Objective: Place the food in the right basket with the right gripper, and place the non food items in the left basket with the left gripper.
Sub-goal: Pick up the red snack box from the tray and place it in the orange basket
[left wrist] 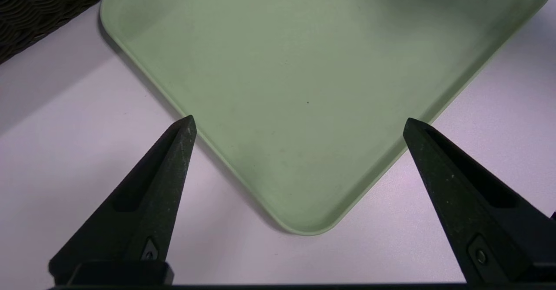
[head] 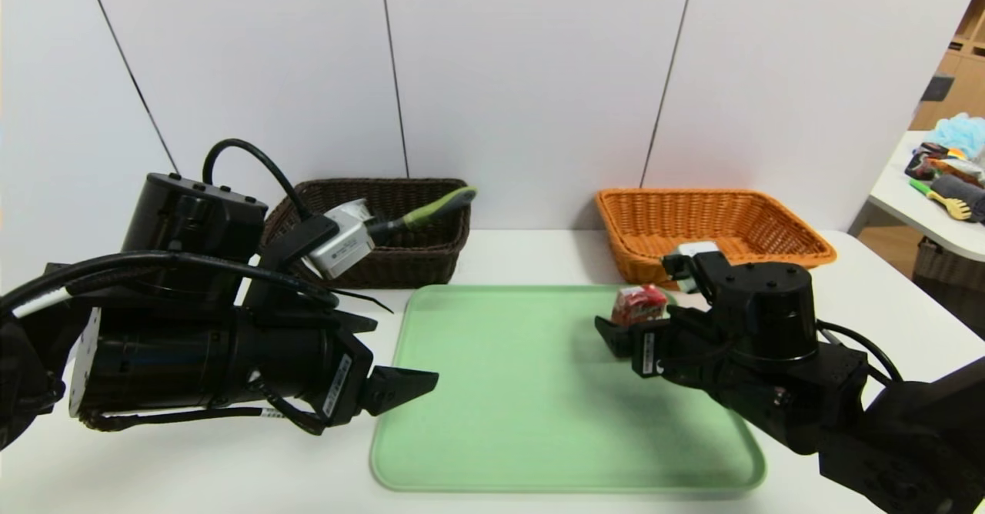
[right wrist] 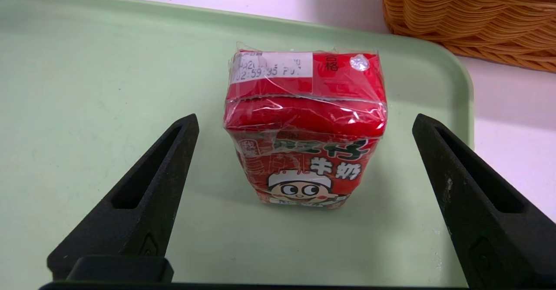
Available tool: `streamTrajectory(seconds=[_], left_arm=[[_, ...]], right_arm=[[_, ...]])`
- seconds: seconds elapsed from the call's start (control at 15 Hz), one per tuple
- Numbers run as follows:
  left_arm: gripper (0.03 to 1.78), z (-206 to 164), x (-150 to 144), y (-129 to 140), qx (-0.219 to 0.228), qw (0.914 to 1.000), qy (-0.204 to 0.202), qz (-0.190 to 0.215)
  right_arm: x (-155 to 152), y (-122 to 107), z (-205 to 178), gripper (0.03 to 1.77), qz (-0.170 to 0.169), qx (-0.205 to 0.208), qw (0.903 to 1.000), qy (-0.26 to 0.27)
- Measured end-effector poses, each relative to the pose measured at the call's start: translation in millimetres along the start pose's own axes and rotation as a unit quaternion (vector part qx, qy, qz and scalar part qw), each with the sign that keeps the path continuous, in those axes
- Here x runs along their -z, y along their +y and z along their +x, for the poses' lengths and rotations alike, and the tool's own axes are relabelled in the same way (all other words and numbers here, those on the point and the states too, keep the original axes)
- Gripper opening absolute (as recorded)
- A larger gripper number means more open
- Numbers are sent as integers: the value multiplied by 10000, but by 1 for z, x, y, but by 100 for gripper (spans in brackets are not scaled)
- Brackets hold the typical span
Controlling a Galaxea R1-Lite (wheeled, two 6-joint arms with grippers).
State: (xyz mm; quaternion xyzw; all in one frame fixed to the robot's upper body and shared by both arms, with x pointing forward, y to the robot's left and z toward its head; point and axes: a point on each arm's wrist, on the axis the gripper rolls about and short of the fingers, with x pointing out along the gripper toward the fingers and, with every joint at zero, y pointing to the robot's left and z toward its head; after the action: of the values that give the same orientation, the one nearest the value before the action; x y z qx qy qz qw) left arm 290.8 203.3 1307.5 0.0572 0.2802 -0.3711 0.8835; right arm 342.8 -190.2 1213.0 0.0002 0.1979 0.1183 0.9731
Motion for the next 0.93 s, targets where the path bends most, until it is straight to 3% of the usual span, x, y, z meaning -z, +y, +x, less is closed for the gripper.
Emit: streamTrajectory(seconds=[0.2, 0.47, 0.53, 0.93], left_arm=[[169, 0, 0, 0, -4, 10000, -1, -5], [169, 0, 1, 0, 4, 10000, 12, -7], [169, 0, 1, 0, 3, 10000, 15, -8], [169, -1, 2, 0, 13, 10000, 20, -10]], right_arm=[[1, -1, 0, 113, 3, 29, 10000, 22], [1, 0, 0, 68, 54, 1, 10000, 21], [1, 0, 0, 37, 62, -10, 10000, 19], [-7, 1, 0, 37, 168, -58, 9994, -296]])
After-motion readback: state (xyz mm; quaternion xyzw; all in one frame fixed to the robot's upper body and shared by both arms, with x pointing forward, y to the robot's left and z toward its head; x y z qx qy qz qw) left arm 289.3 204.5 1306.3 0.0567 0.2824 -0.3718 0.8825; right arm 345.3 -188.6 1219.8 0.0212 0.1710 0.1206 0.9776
